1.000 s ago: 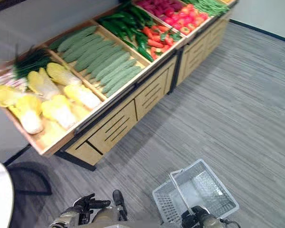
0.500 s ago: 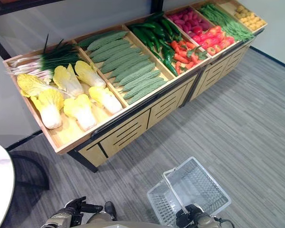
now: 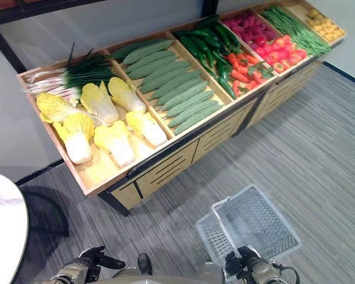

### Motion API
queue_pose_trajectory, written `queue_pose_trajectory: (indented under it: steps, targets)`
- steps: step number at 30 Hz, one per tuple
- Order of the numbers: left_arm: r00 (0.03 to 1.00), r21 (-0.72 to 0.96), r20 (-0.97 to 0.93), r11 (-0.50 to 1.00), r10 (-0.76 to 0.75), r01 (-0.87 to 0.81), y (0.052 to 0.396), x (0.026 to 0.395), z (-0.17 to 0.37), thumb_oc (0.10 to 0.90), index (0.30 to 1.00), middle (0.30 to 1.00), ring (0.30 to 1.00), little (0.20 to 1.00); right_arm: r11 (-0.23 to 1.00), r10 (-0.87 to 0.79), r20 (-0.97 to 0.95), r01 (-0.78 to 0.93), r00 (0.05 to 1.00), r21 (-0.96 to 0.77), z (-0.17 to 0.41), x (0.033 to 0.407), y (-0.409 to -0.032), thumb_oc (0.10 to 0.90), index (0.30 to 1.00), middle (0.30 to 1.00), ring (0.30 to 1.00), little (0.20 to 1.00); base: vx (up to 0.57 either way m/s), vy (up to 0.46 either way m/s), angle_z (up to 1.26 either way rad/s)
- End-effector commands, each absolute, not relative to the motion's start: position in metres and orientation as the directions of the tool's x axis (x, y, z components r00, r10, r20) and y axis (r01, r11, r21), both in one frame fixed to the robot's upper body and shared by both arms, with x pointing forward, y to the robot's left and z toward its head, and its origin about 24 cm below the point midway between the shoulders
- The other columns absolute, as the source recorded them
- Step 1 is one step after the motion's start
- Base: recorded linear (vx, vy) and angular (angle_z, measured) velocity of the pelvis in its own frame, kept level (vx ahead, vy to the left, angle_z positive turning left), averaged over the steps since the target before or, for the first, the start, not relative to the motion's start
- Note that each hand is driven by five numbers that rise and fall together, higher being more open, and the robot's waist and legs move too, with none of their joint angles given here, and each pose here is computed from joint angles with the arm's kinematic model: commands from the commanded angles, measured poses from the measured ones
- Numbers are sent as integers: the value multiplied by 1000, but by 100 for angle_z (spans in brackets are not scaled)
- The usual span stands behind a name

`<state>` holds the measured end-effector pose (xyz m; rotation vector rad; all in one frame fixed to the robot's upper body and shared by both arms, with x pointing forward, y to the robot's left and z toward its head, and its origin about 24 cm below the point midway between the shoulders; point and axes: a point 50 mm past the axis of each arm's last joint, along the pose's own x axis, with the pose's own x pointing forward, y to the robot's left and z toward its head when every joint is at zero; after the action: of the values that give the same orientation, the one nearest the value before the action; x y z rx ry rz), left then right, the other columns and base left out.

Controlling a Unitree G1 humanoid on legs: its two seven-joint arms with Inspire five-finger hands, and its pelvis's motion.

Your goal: Get the vegetables into the basket

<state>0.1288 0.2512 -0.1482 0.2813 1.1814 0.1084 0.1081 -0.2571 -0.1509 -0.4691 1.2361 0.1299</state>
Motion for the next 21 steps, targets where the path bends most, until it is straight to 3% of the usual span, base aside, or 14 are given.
queue_pose_trajectory:
  steps: [1,8,21]
  targets:
    - [415,302,-875,951,251,62,259,139,-142,900,1000,1000,1000,1000,926,-148,-951,-299,273,-230,-156,90,-256,400,300,300,300,300,82,-82,142]
    - [347,299,-903,951,256,79,256,120,-150,900,1000,1000,1000,1000,915,-143,-957,-334,254,-225,-158,85,-253,400,300,300,300,300,59,-96,26]
    - [320,237,-918,971,232,-26,240,107,-158,900,1000,1000,1000,1000,891,-172,-949,-370,265,-264,-154,91,-263,400,300,300,300,300,17,-146,30]
